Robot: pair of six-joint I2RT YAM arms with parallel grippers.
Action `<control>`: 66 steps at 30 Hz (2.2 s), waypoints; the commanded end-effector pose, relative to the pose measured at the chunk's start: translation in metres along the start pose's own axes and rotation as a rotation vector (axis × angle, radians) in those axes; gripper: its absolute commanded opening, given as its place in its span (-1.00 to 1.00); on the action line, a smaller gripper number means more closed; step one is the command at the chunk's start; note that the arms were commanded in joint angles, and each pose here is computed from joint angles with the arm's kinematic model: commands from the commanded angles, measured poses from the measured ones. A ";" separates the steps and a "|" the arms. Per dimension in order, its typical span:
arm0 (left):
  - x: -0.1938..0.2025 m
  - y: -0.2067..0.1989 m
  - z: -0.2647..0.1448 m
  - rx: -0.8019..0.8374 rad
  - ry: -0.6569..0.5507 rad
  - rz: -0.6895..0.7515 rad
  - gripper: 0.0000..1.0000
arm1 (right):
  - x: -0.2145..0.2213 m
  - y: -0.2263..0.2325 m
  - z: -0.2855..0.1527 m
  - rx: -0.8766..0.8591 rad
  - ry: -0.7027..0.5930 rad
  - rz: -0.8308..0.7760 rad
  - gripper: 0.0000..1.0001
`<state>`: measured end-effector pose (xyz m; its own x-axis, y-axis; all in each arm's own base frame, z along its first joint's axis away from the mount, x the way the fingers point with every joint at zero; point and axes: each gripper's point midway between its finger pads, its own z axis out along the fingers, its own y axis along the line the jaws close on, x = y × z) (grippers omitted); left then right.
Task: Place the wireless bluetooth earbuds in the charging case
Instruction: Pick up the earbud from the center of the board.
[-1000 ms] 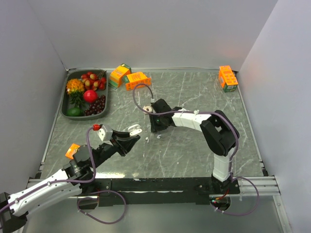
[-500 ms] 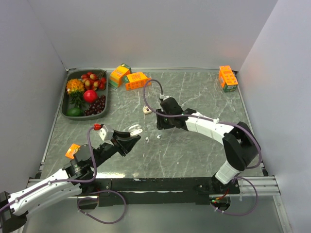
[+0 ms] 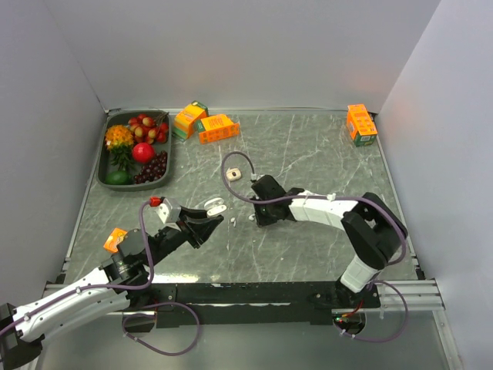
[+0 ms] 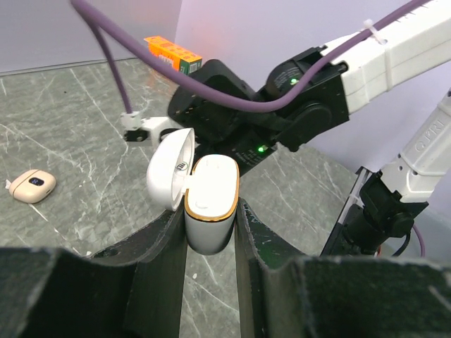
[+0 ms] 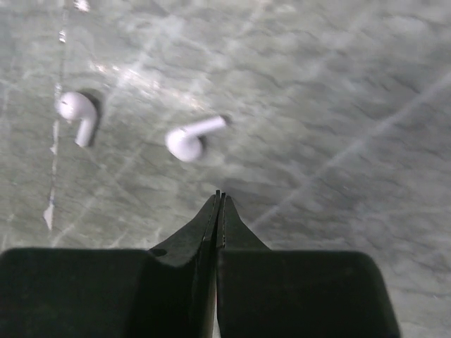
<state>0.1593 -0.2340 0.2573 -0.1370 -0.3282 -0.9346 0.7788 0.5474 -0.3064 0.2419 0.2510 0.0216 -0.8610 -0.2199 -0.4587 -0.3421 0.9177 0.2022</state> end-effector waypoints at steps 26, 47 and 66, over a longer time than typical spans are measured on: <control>-0.026 -0.009 0.003 0.016 -0.059 0.001 -0.98 | -0.090 0.032 -0.011 -0.063 -0.102 -0.192 -0.05; -0.022 -0.012 0.004 0.034 -0.043 0.001 -0.98 | -0.065 0.041 0.010 -0.098 -0.076 -0.415 -0.05; -0.019 -0.011 0.006 0.028 -0.030 -0.001 -0.98 | -0.046 0.031 0.036 -0.082 -0.024 -0.426 -0.22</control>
<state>0.1591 -0.2382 0.2493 -0.1561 -0.3026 -0.9403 0.7783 0.5485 -0.3057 0.2831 0.2970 0.0212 -0.6460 -0.5603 -0.5184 -0.6820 0.7287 0.0624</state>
